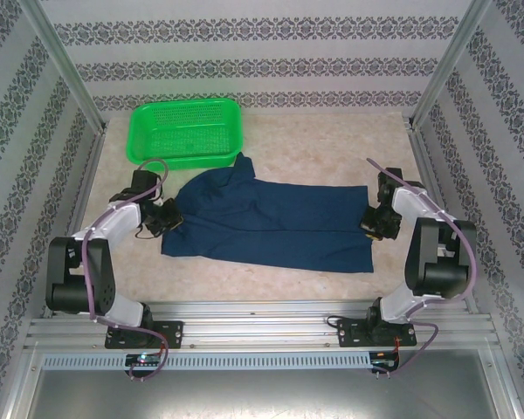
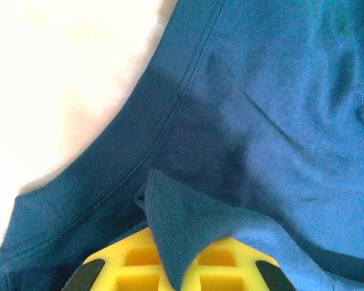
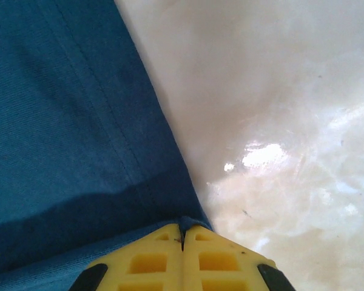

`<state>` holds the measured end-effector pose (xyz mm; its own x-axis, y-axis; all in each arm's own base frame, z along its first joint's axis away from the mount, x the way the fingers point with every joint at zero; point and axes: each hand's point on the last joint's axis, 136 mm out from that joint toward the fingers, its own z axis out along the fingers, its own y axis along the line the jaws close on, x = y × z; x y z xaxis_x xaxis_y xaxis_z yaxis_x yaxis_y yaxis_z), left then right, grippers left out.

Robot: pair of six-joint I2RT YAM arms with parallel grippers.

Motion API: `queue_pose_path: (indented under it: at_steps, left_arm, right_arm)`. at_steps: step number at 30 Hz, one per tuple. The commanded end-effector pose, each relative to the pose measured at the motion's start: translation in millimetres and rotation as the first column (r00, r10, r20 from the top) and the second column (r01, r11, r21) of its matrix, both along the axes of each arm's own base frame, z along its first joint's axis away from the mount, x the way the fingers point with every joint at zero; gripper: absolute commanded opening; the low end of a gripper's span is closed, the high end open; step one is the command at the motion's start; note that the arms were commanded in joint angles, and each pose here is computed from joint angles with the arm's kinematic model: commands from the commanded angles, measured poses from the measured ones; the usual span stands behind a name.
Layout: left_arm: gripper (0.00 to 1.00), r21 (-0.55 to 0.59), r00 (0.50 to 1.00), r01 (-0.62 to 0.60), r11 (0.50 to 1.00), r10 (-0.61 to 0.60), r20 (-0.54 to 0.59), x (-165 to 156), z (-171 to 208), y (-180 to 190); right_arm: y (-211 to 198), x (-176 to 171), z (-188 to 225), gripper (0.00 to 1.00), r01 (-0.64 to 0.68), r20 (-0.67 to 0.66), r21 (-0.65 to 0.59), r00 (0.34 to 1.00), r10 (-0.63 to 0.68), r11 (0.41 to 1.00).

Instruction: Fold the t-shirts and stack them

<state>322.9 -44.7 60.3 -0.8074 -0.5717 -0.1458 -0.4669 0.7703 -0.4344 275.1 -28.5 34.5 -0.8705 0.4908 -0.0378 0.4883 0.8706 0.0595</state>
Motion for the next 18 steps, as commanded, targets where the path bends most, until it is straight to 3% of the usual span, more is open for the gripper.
queue_pose_path:
  at_steps: [1, 18]
  left_arm:
    - [0.0, 0.012, 0.996, 0.014, 1.0, -0.015, 0.084, 25.0, 14.7, 2.7]
    - [0.0, 0.009, 0.99, 0.108, 0.994, -0.108, 0.092, 49.4, 22.5, -6.2]
  right_arm:
    - [-10.5, 10.8, 1.4, 0.07, -0.011, 0.009, -0.042, 1.0, 0.011, 0.999]
    - [-12.5, 15.6, -9.4, 0.09, -0.018, -0.015, -0.043, 1.0, 0.017, 0.999]
